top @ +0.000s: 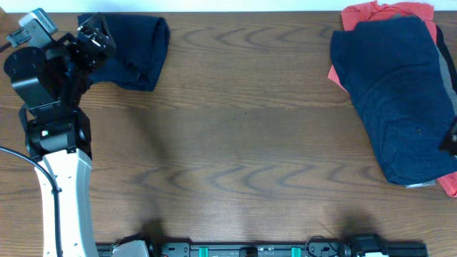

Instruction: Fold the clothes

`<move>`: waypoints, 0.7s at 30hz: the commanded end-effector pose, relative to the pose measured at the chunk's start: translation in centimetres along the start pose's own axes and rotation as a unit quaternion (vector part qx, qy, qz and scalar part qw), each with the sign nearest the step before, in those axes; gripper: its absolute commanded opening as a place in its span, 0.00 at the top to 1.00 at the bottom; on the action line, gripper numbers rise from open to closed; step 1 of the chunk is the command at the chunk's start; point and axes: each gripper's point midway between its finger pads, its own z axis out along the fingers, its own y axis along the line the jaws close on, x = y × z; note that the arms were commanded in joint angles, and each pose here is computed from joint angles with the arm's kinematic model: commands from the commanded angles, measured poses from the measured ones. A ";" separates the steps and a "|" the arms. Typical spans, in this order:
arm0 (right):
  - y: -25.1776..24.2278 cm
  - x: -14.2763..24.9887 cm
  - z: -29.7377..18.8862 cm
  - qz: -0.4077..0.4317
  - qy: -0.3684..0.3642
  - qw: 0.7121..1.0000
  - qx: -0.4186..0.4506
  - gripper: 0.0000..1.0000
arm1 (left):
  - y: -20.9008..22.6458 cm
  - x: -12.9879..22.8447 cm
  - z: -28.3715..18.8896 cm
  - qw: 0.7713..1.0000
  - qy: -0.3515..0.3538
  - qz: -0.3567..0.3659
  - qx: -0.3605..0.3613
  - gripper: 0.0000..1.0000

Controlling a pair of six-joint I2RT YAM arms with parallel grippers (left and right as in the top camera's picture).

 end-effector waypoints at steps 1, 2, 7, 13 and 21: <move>-1.0 4.4 0.7 -0.010 0.007 0.999 0.037 0.01 | 0.0 -0.1 0.1 1.000 0.001 0.010 0.003 0.02; -1.0 5.5 0.7 -0.008 -0.009 0.999 0.038 0.01 | 0.0 -0.1 0.1 1.000 0.001 0.010 0.003 0.02; -0.6 10.4 0.6 -0.001 -0.053 0.998 0.038 0.01 | 0.0 -0.1 0.1 1.000 0.001 0.010 0.003 0.02; 0.4 17.1 -0.3 0.021 -0.065 0.998 0.010 0.01 | 0.0 -0.1 0.1 1.000 0.001 0.010 0.003 0.02; 2.8 26.5 -2.0 0.011 -0.021 0.998 -0.060 0.01 | 0.0 -0.1 0.1 1.000 0.001 0.010 0.003 0.02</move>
